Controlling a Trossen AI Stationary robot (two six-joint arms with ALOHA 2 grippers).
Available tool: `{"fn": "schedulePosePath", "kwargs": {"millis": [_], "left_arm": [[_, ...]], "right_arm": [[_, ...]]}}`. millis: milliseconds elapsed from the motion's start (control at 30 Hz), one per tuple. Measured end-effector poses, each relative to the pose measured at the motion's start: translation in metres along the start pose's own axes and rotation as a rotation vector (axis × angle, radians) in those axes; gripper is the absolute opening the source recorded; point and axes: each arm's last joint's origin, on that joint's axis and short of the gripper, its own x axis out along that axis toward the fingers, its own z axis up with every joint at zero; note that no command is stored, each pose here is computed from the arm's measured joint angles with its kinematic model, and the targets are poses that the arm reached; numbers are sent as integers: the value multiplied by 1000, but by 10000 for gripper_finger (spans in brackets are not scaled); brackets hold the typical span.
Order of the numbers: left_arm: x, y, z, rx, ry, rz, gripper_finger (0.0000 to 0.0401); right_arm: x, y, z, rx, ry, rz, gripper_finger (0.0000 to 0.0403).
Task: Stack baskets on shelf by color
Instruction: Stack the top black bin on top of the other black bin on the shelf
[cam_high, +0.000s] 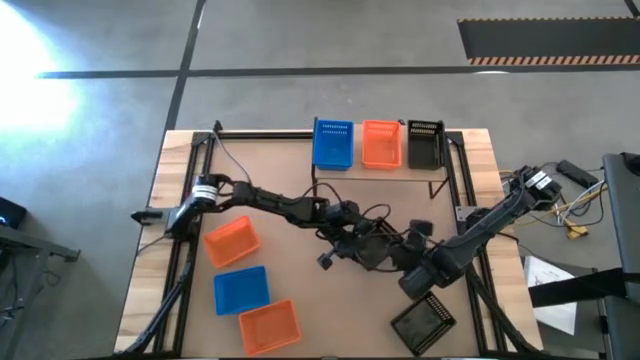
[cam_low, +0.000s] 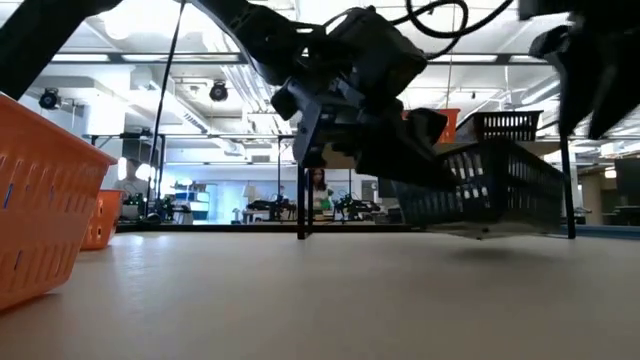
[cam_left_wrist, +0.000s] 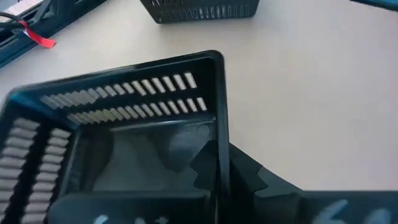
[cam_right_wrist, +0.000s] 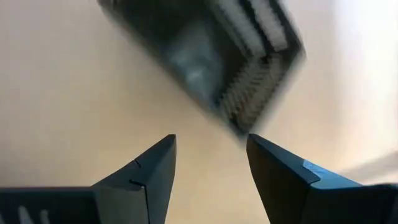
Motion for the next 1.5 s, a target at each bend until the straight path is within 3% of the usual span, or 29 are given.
{"fn": "schedulePosePath", "kwargs": {"millis": [100, 200, 300, 500, 667, 767, 1033, 1167, 1333, 1500], "left_arm": [[-5, 1, 5, 7, -8, 6, 0], [-7, 0, 7, 11, -10, 7, 0], [-7, -1, 6, 6, -4, 2, 0], [-6, -2, 4, 5, -1, -1, 0], [-6, 0, 6, 17, -18, 13, 0], [-7, 0, 7, 20, -23, 17, 0], [-8, 3, 5, -5, 21, 64, 0], [-28, 8, 9, -43, 105, 124, 21], [-65, 15, 10, -109, 163, 150, 85], [-77, 11, -9, -134, 183, 188, 130]], "right_arm": [[-1, -7, -7, -112, 88, -75, 186], [9, -11, -14, -194, 78, -65, 185], [17, -14, -18, -222, -8, -10, 185], [19, -8, -7, -246, -314, 104, 179], [38, -10, -3, -264, -333, 95, 163], [46, -14, 1, -243, -304, 79, 140], [56, -15, 6, -247, -214, 222, 19], [55, -15, 10, -160, -214, 225, 13], [28, -16, 22, -4, -251, 264, 9], [-4, -19, 34, 128, -212, 330, 9]]}}
